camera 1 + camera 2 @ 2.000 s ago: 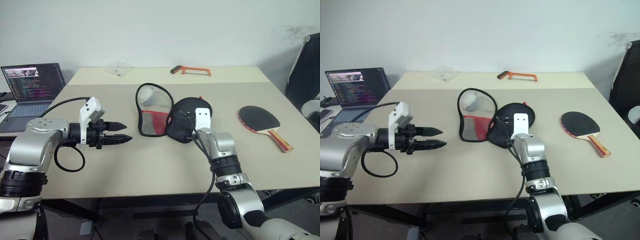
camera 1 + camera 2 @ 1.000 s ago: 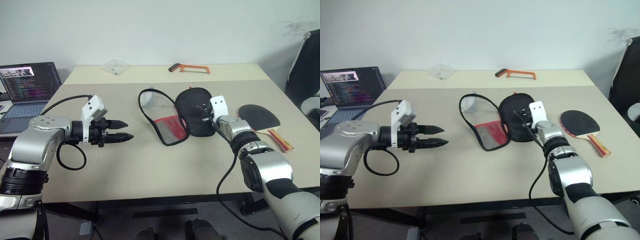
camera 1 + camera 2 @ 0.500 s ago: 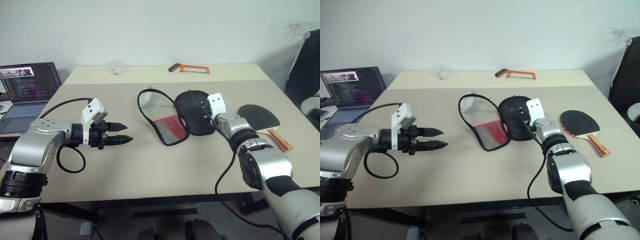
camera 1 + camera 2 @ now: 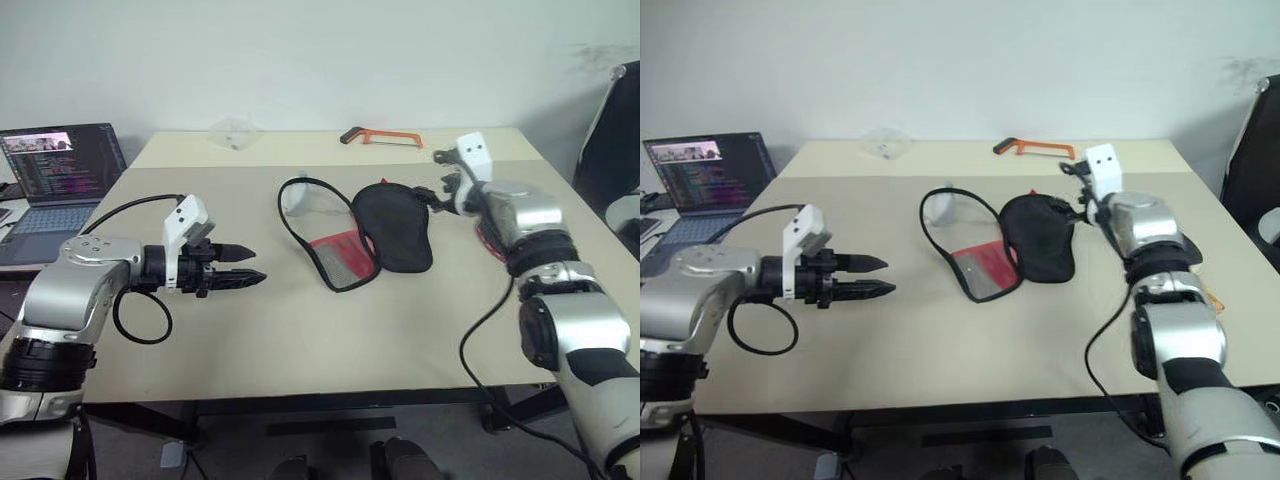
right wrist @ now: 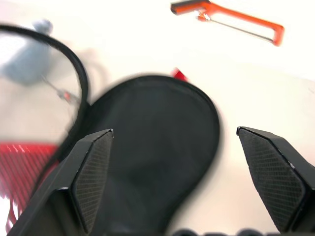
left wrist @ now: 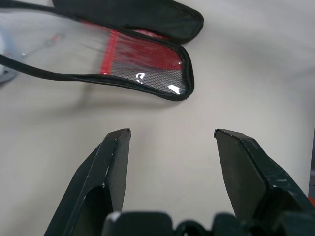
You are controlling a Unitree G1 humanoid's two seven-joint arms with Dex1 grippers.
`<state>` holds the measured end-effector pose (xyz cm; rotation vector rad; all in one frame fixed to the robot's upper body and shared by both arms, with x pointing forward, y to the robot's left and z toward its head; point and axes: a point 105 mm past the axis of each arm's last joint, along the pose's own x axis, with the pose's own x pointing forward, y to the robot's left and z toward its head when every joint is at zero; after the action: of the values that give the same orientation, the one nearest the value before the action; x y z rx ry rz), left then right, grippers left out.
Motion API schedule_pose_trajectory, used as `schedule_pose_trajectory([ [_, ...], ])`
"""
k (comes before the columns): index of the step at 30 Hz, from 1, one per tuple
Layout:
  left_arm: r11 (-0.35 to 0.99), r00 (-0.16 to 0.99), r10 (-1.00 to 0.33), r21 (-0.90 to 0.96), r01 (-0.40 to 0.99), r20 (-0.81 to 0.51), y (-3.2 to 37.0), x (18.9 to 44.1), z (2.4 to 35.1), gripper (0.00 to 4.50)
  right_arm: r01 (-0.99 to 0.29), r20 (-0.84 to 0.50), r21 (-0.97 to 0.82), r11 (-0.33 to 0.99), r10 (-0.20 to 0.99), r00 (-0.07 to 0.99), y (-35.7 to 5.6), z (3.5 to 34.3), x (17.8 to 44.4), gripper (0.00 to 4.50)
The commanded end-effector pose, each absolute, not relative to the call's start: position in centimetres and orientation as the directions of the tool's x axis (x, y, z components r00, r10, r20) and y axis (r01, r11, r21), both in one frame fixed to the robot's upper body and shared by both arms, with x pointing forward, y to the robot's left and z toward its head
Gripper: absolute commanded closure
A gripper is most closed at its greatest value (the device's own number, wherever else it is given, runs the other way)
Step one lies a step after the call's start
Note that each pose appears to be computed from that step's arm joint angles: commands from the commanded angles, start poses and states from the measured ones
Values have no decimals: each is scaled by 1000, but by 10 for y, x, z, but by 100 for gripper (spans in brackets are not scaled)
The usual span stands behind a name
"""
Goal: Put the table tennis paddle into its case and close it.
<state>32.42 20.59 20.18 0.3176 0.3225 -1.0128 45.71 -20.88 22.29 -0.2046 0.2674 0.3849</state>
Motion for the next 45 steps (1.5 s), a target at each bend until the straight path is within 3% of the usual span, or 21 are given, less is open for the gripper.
schedule_pose_trajectory([
  [1,466,484,-785,146,873,-386,203,325,212,152,-369,-287,-182,911,309,907,-238,240,447,11],
  [7,450,468,-794,143,881,-388,201,327,212,152,-338,-375,-205,919,245,894,-294,235,424,11],
  [14,426,442,-808,133,895,-389,194,328,210,152,-255,-547,-175,951,121,828,-344,194,400,11],
  [30,431,444,-806,126,893,-391,194,325,207,152,-84,-641,-201,976,-66,764,-381,151,380,11],
  [42,436,449,-800,127,891,-398,194,322,207,152,-57,-667,-250,967,-129,734,-386,126,376,11],
  [45,441,453,-798,128,888,-397,195,322,208,152,-60,-668,-241,969,-121,734,-383,126,377,71],
])
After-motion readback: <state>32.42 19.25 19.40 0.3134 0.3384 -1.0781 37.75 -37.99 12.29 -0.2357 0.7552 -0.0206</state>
